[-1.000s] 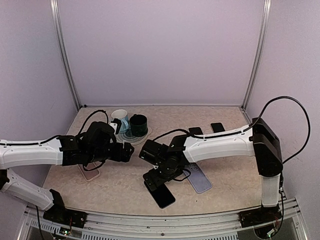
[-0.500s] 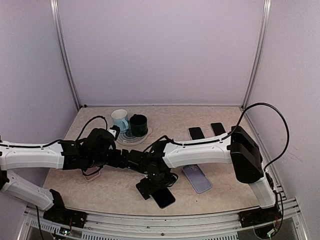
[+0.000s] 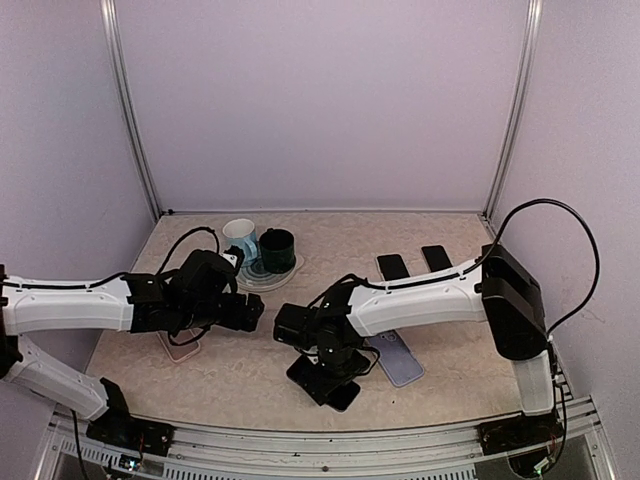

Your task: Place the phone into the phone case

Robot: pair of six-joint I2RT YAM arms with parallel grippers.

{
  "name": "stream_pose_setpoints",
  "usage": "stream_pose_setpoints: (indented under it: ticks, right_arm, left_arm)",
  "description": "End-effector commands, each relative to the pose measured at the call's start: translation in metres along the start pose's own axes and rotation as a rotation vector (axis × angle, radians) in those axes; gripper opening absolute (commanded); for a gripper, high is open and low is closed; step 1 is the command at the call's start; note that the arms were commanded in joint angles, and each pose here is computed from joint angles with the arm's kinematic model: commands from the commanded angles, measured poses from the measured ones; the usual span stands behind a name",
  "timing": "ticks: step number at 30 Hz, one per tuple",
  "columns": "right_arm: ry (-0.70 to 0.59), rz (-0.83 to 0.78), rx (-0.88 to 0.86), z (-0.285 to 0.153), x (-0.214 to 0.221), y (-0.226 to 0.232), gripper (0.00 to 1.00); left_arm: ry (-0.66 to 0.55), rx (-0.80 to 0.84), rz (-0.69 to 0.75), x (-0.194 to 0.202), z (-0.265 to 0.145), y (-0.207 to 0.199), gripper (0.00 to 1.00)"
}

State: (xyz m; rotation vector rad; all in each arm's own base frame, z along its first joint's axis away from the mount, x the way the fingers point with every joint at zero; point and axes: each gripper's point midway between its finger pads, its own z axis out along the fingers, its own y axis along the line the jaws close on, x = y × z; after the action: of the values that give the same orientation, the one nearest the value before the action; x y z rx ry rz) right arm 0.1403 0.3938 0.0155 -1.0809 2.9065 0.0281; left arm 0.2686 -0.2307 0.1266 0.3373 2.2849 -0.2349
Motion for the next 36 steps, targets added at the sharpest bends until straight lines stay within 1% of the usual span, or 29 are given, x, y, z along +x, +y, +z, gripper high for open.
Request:
stream_pose_setpoints:
  ticks: [1, 5, 8, 11, 13, 15, 17, 19, 21, 27, 29, 30, 31, 33, 34, 36]
  right_arm:
    - [0.05, -0.033, 0.007, 0.009, 0.013, -0.034, 0.82]
    - [0.047, -0.094, 0.005, 0.007, 0.021, -0.039, 0.73]
    - [0.083, -0.087, 0.02, 0.007, 0.044, -0.05, 0.72]
    - [0.168, -0.044, -0.003, 0.007, 0.082, -0.055, 0.7]
    - [0.203, -0.023, -0.012, 0.006, 0.099, -0.057, 0.73]
    - [0.196, -0.031, -0.019, 0.005, 0.097, -0.055, 0.78]
    - [0.179, -0.051, 0.006, 0.006, 0.084, -0.055, 0.84]
    - [0.167, -0.071, 0.037, 0.008, 0.07, -0.054, 0.87]
    - [0.16, -0.089, 0.04, 0.012, 0.061, -0.051, 0.88]
    - [0.157, -0.101, 0.041, 0.016, 0.052, -0.051, 0.92]
    - [0.153, -0.099, 0.038, 0.017, 0.049, -0.052, 0.89]
    - [0.155, -0.102, 0.039, 0.018, 0.049, -0.053, 0.84]
    - [0.155, -0.106, 0.039, 0.019, 0.049, -0.053, 0.78]
    - [0.153, -0.109, 0.037, 0.02, 0.049, -0.053, 0.61]
    - [0.148, -0.112, 0.035, 0.019, 0.048, -0.052, 0.57]
    - [0.12, -0.114, 0.05, 0.016, 0.043, -0.054, 0.54]
  left_arm:
    - [0.029, -0.046, 0.001, -0.009, 0.005, -0.002, 0.92]
    - [0.057, -0.03, -0.025, 0.002, 0.006, -0.008, 0.92]
    - [0.067, -0.031, -0.023, 0.004, 0.0, -0.013, 0.91]
    - [0.068, -0.033, -0.006, 0.004, -0.007, -0.016, 0.91]
    - [0.075, -0.035, 0.001, 0.008, -0.01, -0.016, 0.91]
    - [0.081, -0.04, 0.003, 0.012, -0.013, -0.016, 0.91]
    - [0.083, -0.044, 0.013, 0.017, -0.014, -0.015, 0.92]
    - [0.085, -0.046, 0.016, 0.019, -0.014, -0.015, 0.91]
    - [0.079, -0.052, 0.024, 0.018, -0.015, -0.013, 0.92]
    - [0.057, -0.064, 0.054, 0.012, -0.015, -0.01, 0.92]
    - [0.052, -0.065, 0.064, 0.011, -0.014, -0.01, 0.92]
    - [0.053, -0.07, 0.069, 0.011, -0.013, -0.009, 0.92]
    - [0.056, -0.075, 0.074, 0.011, -0.011, -0.008, 0.92]
    - [0.059, -0.079, 0.079, 0.012, -0.008, -0.009, 0.92]
    - [0.063, -0.077, 0.083, 0.013, -0.007, -0.009, 0.92]
    - [0.068, -0.073, 0.087, 0.014, -0.005, -0.011, 0.92]
